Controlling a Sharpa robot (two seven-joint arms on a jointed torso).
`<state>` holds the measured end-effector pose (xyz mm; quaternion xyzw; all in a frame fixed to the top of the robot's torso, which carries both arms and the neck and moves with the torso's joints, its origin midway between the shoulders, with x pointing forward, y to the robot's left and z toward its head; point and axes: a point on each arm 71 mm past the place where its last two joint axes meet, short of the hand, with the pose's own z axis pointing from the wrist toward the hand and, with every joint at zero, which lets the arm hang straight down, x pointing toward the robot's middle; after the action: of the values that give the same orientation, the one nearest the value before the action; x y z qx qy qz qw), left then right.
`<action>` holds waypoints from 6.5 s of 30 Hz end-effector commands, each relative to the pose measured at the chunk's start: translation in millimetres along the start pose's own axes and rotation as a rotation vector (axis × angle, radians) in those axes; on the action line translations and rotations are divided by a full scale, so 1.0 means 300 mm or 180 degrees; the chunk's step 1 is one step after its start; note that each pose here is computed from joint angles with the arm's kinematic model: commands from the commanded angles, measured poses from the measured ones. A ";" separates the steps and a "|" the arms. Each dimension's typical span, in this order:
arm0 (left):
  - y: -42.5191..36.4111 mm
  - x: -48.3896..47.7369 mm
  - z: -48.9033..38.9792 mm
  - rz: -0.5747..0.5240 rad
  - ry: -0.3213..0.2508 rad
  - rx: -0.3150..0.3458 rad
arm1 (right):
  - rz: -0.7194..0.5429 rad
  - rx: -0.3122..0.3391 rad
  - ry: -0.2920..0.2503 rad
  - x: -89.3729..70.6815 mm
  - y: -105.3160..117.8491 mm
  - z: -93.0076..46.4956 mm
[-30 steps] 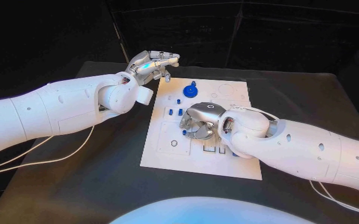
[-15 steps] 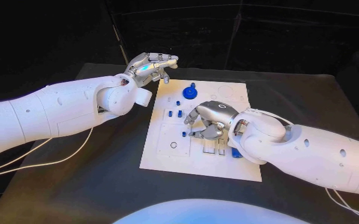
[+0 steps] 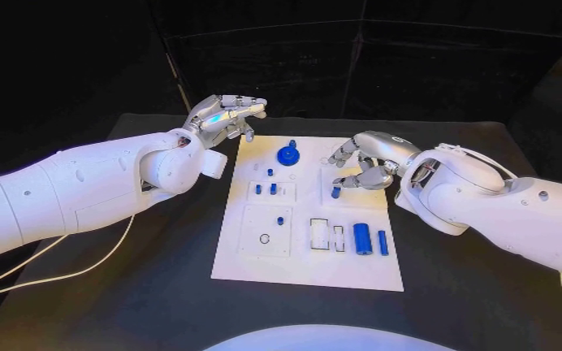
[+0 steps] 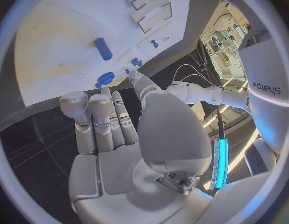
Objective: Assemble the parts on the task board
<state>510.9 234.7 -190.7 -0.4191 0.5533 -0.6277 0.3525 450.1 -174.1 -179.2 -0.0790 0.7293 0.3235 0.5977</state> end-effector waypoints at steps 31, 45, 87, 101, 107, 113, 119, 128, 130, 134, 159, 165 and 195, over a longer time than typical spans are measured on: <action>-0.004 0.006 0.005 -0.0020 0.0069 0.0032 | -0.0255 0.0176 0.0744 0.061 -0.005 0.038; -0.004 0.005 0.004 -0.0024 0.0076 0.0026 | -0.0314 0.0200 0.0860 0.089 0.001 0.059; -0.002 0.005 0.002 -0.0034 0.0095 -0.0004 | 0.0274 -0.0151 0.0178 0.044 0.108 -0.005; -0.001 0.013 0.007 -0.0039 0.0110 0.0005 | 0.0420 -0.0887 0.0398 0.158 0.358 0.078; 0.000 0.019 0.010 -0.0044 0.0124 0.0005 | 0.0415 -0.0987 0.0588 0.231 0.403 0.106; 0.000 0.025 0.013 -0.0049 0.0138 0.0005 | 0.0351 -0.0985 0.0734 0.284 0.411 0.125; 0.001 0.029 0.015 -0.0052 0.0146 0.0000 | 0.0251 -0.0971 0.0847 0.321 0.414 0.137; 0.002 0.033 0.018 -0.0054 0.0155 -0.0002 | 0.0091 -0.0913 0.0945 0.342 0.414 0.144; 0.003 0.033 0.019 -0.0054 0.0155 -0.0003 | 0.0061 -0.0895 0.0949 0.343 0.412 0.145; 0.003 0.033 0.019 -0.0054 0.0155 -0.0003 | -0.0011 -0.0858 0.0965 0.346 0.409 0.147; 0.003 0.033 0.019 -0.0056 0.0160 -0.0007 | -0.0316 -0.0797 0.0949 0.357 0.423 0.150; 0.003 0.032 0.018 -0.0056 0.0158 -0.0008 | -0.0327 -0.0830 0.0987 0.360 0.431 0.144; 0.004 0.029 0.016 -0.0059 0.0163 -0.0026 | -0.0687 -0.0791 0.0771 0.352 0.442 0.129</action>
<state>512.1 225.5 -191.9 -0.4132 0.5606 -0.6348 0.3346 385.9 -20.0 -230.8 -0.2600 0.7410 0.3461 0.5134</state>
